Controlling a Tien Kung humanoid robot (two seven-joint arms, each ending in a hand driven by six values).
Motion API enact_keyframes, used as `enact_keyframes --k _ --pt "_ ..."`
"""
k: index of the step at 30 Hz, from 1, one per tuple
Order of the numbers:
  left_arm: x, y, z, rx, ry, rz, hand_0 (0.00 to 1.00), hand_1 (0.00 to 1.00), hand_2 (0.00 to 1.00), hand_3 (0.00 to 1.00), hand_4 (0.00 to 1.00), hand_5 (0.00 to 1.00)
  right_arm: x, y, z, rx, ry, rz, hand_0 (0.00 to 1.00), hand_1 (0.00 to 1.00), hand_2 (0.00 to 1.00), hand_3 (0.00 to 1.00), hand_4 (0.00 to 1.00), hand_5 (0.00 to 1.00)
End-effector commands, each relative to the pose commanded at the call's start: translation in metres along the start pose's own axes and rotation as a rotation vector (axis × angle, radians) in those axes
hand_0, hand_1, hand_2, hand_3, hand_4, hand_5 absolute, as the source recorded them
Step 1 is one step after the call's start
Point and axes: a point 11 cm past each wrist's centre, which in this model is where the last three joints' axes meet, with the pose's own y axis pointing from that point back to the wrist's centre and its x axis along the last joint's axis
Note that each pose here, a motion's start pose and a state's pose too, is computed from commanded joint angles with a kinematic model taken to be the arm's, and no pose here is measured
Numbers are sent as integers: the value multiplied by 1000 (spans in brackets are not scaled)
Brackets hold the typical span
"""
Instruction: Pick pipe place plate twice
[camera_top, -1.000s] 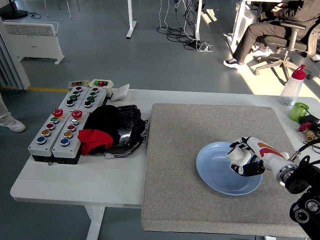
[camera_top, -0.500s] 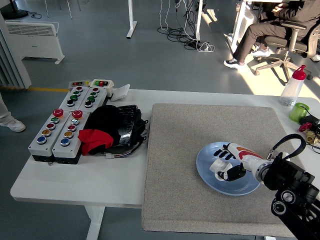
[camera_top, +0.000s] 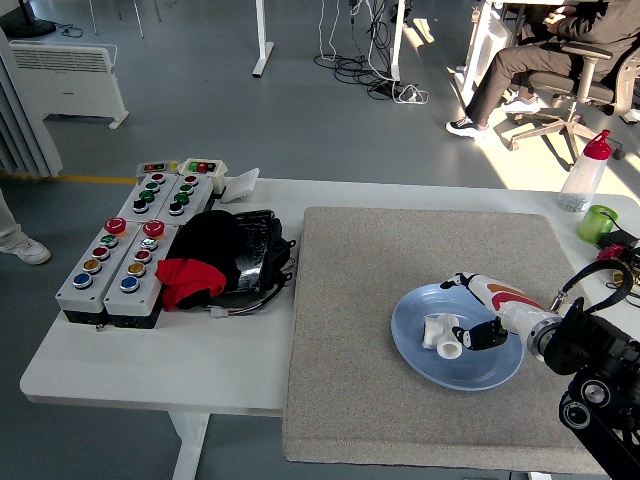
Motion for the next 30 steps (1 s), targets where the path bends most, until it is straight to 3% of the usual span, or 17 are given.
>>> enact_keyframes --k 6,8,14,17,18,19,30 --pt "0 0 0 -1 2 -1 585 578 584 462 414 998 27 2 12 -27 -9 59 992 925 993 861 691 245" --pt "-1 1 2 -3 5 -2 585 578 584 462 414 998 40 -2 30 -81 1 82 992 925 993 861 691 245" --pt "-1 2 5 -9 5 -4 585 578 584 463 413 998 57 -12 72 -211 56 70 998 930 998 872 722 277" --pt "-1 2 5 -8 7 -5 585 578 584 463 413 998 57 -16 93 -293 62 48 998 930 998 872 722 277" --pt "-1 2 5 -8 8 -5 585 578 584 464 413 998 57 -16 98 -310 62 44 998 959 998 971 749 307" --pt "-1 2 5 -7 9 -5 585 578 584 464 413 998 55 -19 102 -325 56 35 998 959 998 971 749 307" --pt "-2 3 6 -9 12 -7 585 579 584 468 414 998 39 -31 129 -388 -5 -4 998 944 998 988 761 350"
